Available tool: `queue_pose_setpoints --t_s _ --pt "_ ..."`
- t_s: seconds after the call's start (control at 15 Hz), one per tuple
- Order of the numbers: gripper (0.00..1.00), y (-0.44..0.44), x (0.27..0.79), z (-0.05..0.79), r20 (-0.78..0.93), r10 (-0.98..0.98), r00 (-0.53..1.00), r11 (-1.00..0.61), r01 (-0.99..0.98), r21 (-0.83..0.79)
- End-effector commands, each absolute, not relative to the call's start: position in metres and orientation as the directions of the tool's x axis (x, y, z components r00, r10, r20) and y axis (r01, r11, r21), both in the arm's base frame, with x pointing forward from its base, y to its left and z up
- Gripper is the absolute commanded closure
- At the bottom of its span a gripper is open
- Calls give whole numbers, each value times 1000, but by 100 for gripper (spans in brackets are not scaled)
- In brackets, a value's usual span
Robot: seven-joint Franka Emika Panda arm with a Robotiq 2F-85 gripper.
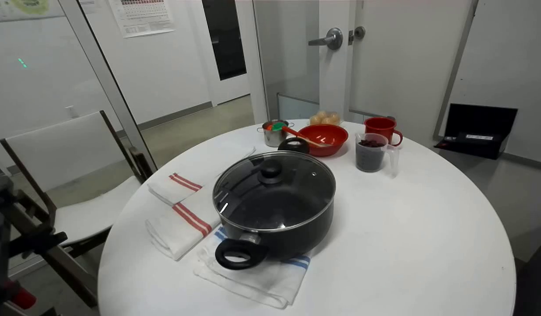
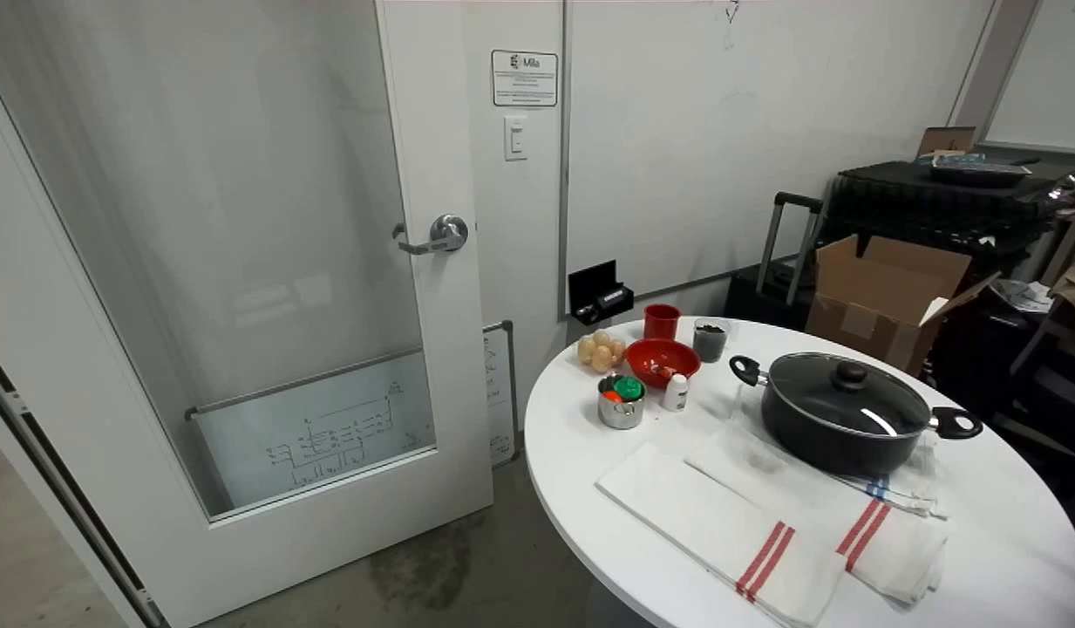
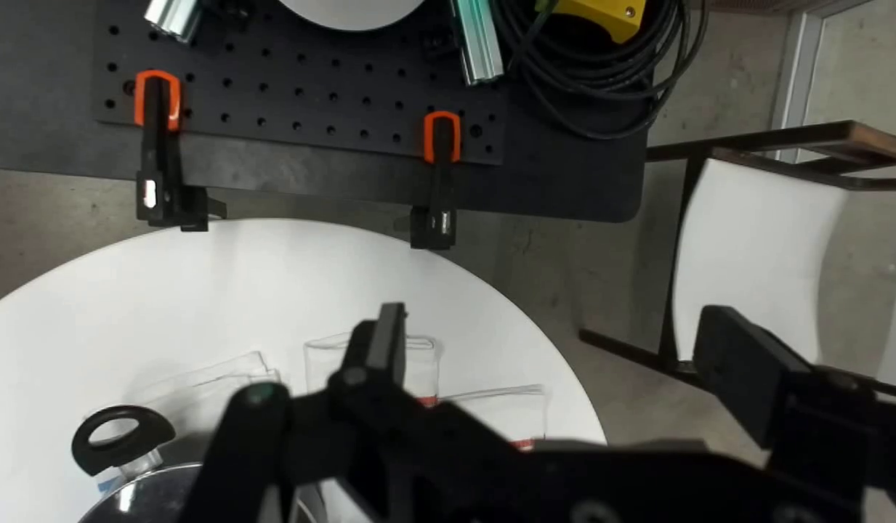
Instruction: Remove the glass lid from the pot.
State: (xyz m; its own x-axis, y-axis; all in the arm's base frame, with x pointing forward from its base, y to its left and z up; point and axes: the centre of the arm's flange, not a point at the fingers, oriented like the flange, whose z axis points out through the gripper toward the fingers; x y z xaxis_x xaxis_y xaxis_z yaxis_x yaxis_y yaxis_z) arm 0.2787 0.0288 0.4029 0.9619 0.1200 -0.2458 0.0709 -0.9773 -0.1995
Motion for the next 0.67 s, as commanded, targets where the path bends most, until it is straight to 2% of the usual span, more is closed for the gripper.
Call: queue_pose_setpoints --t_s 0.0,0.6 --pt "0 28 280 402 -248 123 961 -977 73 -199" --pt "0 -4 332 367 -306 45 951 -997 23 -75"
